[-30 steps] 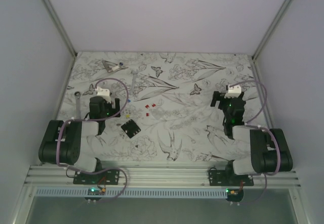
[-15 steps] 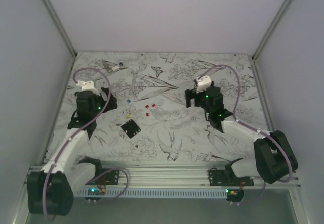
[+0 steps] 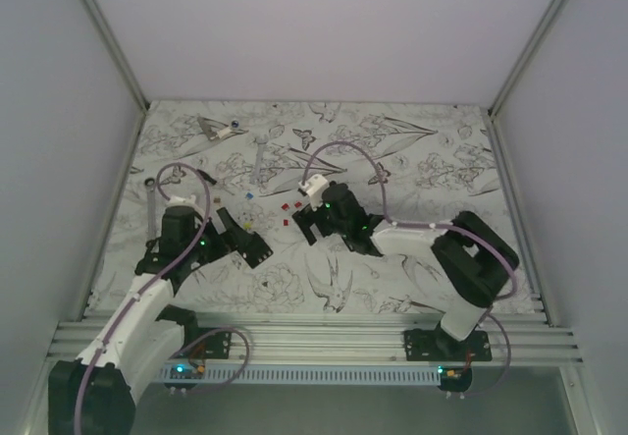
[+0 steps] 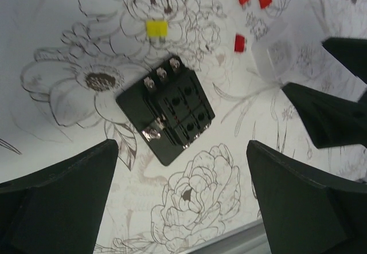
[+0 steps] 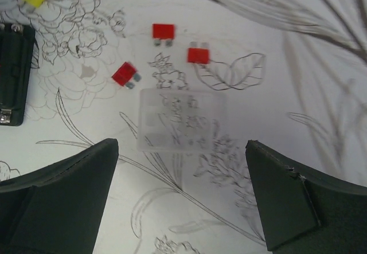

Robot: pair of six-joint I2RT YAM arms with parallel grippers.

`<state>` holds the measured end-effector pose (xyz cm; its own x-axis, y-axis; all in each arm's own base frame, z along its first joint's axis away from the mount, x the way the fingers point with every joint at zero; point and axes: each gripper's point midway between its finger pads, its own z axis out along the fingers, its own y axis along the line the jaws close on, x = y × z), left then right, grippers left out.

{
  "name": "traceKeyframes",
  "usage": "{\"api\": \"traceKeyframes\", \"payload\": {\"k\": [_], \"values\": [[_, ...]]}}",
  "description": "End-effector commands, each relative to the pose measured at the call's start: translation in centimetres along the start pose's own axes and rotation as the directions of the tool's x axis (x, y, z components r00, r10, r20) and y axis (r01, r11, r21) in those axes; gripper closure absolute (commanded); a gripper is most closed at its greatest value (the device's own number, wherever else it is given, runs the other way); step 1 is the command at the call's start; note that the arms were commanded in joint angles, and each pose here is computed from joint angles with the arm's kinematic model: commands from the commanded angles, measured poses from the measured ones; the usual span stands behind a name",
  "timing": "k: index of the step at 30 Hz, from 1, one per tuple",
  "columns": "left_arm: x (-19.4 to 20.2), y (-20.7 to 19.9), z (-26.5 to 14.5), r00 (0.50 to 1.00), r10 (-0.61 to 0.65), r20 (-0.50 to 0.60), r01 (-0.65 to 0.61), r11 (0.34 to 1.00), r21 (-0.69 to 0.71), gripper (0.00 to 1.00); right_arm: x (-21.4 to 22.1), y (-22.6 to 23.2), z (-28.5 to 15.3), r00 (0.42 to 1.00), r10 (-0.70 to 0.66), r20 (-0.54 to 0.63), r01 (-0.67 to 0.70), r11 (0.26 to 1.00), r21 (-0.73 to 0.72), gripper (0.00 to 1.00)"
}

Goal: Snap on the fuse box
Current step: Move the fuse box base at the center of the board.

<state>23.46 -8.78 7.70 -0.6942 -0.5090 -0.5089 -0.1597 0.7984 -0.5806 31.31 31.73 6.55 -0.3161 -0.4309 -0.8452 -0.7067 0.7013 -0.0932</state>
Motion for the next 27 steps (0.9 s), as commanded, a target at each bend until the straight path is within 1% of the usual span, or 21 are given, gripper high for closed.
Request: {"api": "traceKeyframes", "payload": {"k": [1,8,12,16,18,22,27], "values": [[2.8,-0.2,0.1,0.996,-0.022,-0.092,0.023,1.0,0.008,0.0,0.1,1.5,2.1,1.0,-0.001,-0.027,0.001,1.0,-0.02,0.0],[3.5,-0.9,0.7,0.991,0.042,-0.128,-0.044,0.999,-0.011,0.0,1.6,-1.2,3.7,0.996,0.021,-0.088,-0.009,0.991,0.131,0.0],[3.3,-1.6,1.2,0.985,0.095,-0.146,-0.099,0.995,-0.022,0.0,2.5,-4.4,2.9,0.99,0.116,-0.077,-0.096,0.968,0.23,0.0],[3.3,-2.1,2.2,0.973,0.138,-0.183,-0.148,0.988,-0.04,0.0,3.1,-7.5,1.4,0.971,0.235,-0.039,-0.209,0.922,0.326,0.0],[3.4,-2.0,2.8,0.964,0.169,-0.205,-0.185,0.981,-0.061,0.0,2.9,-8.2,0.5,0.969,0.248,0.001,-0.233,0.91,0.343,0.0],[3.9,-2.4,4.2,0.935,0.236,-0.264,-0.262,0.962,-0.069,0.0,1.9,-8.1,-1.0,0.966,0.246,0.082,-0.26,0.91,0.323,0.0],[5.7,-3.4,6.1,0.88,0.305,-0.365,-0.344,0.938,-0.045,0.0,2.1,-8.2,-2.5,0.97,0.226,0.092,-0.244,0.914,0.325,0.0]]}}
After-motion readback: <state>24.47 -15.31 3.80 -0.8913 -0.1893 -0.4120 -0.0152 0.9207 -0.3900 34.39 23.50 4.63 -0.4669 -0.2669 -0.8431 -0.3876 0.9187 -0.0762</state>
